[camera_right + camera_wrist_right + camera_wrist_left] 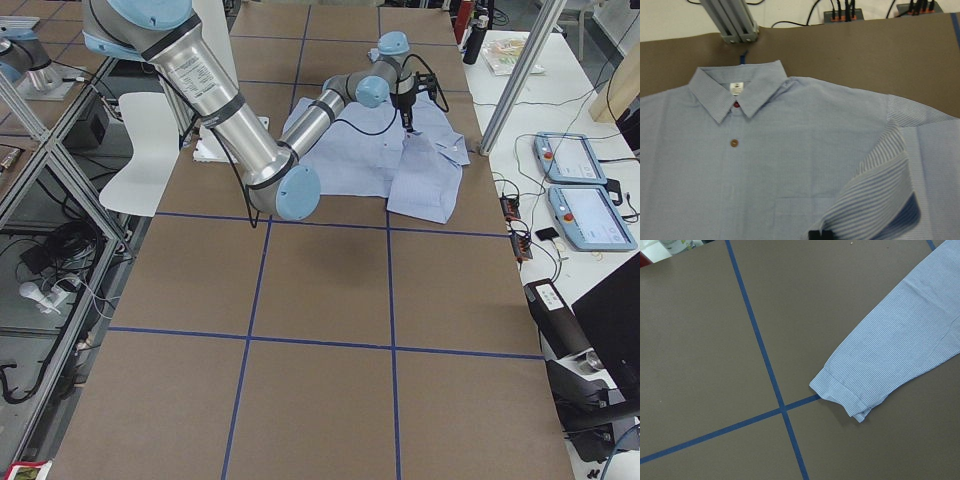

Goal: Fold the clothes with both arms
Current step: 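Carry the grasped sleeve with the right gripper across the shirt front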

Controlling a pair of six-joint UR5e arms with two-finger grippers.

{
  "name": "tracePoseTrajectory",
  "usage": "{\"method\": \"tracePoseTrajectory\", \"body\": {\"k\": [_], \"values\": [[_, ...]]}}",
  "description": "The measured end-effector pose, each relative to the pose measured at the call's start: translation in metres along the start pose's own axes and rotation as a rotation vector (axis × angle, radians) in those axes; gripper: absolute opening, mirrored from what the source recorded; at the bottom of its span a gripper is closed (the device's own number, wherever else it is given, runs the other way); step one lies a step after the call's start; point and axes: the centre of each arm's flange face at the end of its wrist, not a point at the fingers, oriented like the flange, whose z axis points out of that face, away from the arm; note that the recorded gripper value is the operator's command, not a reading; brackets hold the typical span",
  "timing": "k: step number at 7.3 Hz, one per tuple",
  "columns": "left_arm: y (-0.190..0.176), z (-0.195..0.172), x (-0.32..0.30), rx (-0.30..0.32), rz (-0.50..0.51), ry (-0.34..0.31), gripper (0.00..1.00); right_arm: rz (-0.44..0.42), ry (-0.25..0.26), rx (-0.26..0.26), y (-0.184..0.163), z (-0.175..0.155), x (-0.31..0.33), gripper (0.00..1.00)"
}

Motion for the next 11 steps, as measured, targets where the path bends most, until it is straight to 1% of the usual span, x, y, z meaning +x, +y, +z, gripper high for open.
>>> {"method": "tracePoseTrajectory", "body": {"k": [1,3,4,6,7,8,10,11], "values": [[0.0,0.001,-0.001,-0.001,-0.001,0.0,1.0,0.007,-0.023,0.038,0.004,0.013,-0.048,0.0],[0.001,0.001,-0.001,-0.002,-0.001,0.0,1.0,0.007,-0.021,0.081,0.016,0.03,-0.12,0.0],[0.001,0.001,-0.001,-0.002,-0.001,0.001,1.0,-0.003,-0.008,0.095,0.03,0.04,-0.141,0.0],[0.001,0.001,-0.001,-0.002,0.0,0.001,1.0,-0.049,0.041,0.121,0.076,0.069,-0.176,0.0],[0.001,0.001,-0.001,-0.003,-0.001,0.001,1.0,-0.07,0.062,0.124,0.093,0.08,-0.194,0.61],[0.001,0.001,-0.001,-0.003,-0.001,0.0,1.0,-0.08,0.079,0.119,0.101,0.087,-0.213,0.98],[0.001,0.002,-0.002,-0.004,-0.001,0.001,1.0,-0.075,0.096,0.11,0.101,0.088,-0.238,0.99],[0.0,0.003,-0.002,-0.006,-0.003,0.005,1.0,-0.058,0.104,0.102,0.094,0.073,-0.258,1.0]]}}
